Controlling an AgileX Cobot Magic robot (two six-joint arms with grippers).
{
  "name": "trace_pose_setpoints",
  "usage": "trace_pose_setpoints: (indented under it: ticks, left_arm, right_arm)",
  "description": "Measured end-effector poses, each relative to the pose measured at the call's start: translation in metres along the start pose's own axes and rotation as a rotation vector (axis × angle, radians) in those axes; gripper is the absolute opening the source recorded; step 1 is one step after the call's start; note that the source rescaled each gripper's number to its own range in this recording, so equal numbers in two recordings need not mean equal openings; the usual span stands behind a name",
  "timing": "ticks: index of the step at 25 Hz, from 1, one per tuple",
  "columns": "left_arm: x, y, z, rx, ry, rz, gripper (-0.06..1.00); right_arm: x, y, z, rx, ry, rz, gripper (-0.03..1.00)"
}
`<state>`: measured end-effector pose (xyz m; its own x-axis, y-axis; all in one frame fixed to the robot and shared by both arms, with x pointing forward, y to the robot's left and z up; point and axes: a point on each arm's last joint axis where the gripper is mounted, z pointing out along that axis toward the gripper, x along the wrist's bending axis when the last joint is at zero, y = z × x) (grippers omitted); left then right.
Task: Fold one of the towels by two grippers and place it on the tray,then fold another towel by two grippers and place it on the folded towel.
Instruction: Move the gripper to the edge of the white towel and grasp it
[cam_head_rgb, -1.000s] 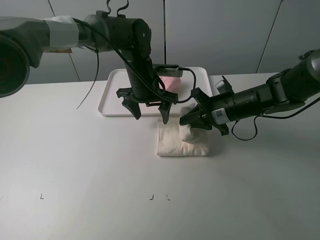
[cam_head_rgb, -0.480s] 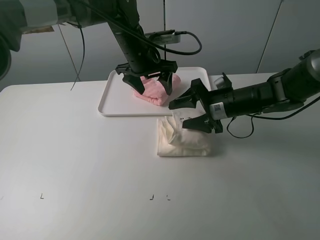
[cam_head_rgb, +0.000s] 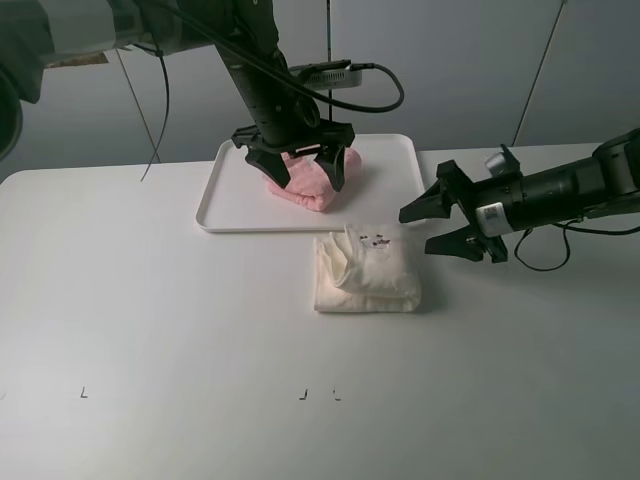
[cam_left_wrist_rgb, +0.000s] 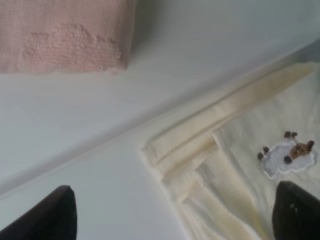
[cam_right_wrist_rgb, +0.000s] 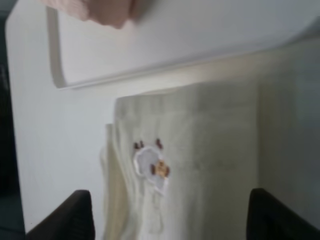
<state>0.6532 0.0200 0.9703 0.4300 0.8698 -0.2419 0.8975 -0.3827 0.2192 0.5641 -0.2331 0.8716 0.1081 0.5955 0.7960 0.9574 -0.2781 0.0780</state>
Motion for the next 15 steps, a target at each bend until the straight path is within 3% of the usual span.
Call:
trace_pose_setpoints:
  ticks: [7,11,13,15]
  left_arm:
    - [-0.001,0.0,0.0,0.001,-0.016,0.004,1.0]
    - [-0.001,0.0,0.0,0.001,-0.016,0.005,1.0]
    - [-0.001,0.0,0.0,0.003,-0.016,0.005,1.0]
    - [-0.001,-0.001,0.0,0.005,-0.016,0.008,1.0]
  right_arm:
    - [-0.02,-0.008,0.018,0.068,-0.029,0.055,0.67]
    - [-0.016,-0.015,0.034,0.089,-0.013,0.035,0.63]
    - [-0.013,-0.019,0.04,0.097,-0.025,0.002,0.49]
    - [-0.011,-0.02,0.044,0.093,-0.03,-0.025,0.27]
